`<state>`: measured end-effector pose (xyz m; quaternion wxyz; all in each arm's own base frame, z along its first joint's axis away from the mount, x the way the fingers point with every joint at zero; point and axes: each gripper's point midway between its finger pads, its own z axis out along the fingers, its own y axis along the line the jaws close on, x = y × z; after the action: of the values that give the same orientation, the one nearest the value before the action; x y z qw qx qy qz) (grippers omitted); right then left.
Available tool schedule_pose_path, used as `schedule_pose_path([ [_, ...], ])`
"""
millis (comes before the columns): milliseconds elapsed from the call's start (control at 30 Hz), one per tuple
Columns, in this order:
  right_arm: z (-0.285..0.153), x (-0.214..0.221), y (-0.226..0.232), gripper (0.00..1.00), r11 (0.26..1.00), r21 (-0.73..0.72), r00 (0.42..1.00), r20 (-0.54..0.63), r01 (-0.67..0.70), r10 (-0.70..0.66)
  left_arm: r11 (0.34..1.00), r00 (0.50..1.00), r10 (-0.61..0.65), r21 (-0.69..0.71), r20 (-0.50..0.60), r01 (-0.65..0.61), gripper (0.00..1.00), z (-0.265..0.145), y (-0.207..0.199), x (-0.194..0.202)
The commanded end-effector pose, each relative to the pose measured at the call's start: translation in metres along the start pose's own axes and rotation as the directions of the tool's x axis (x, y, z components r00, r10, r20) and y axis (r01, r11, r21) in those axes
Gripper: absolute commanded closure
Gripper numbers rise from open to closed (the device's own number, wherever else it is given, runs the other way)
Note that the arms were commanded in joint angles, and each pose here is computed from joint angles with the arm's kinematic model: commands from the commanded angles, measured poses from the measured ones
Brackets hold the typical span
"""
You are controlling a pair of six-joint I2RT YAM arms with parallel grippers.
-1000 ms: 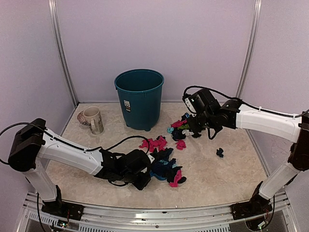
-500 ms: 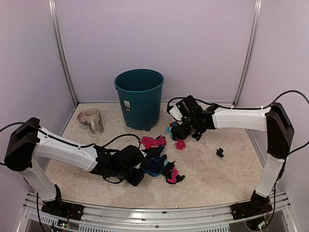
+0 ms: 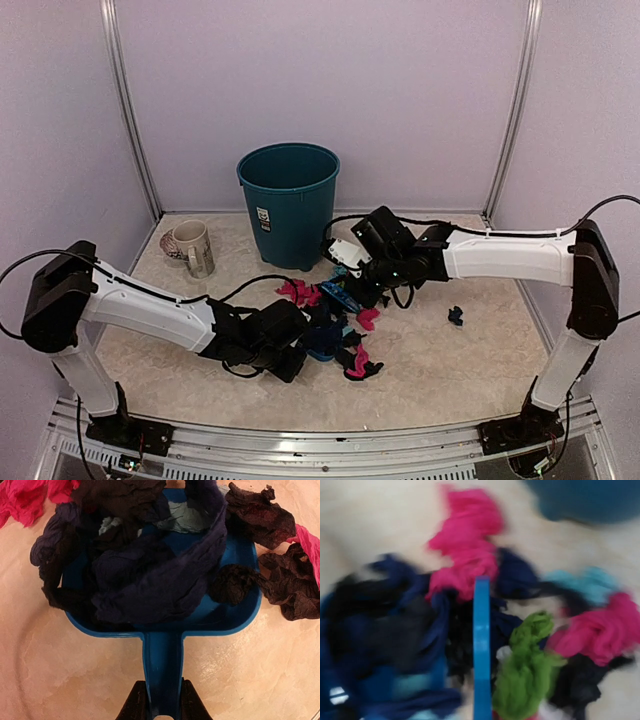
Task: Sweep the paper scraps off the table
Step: Sweep the paper scraps into the dustpan.
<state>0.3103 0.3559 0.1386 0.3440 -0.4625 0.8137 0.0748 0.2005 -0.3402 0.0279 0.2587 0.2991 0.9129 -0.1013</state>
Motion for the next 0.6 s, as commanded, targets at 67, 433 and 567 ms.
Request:
schedule_pose_path([
  [67,-0.024,0.011,0.055,1.00,0.988,-0.155,1.000,-0.024,0.005,-0.009,0.999,0.999,0.016,-0.042,-0.028,-0.017,1.00,0.005,0.009,0.007],
  [433,-0.055,0.005,0.042,1.00,0.999,-0.027,0.999,0.013,-0.042,0.042,0.996,0.999,0.017,-0.085,0.040,-0.014,1.00,-0.005,0.017,0.001],
  [567,-0.072,0.000,0.021,1.00,0.994,0.079,0.996,0.043,-0.082,0.078,0.995,0.996,0.024,-0.100,0.088,-0.015,1.00,-0.013,0.019,-0.005],
])
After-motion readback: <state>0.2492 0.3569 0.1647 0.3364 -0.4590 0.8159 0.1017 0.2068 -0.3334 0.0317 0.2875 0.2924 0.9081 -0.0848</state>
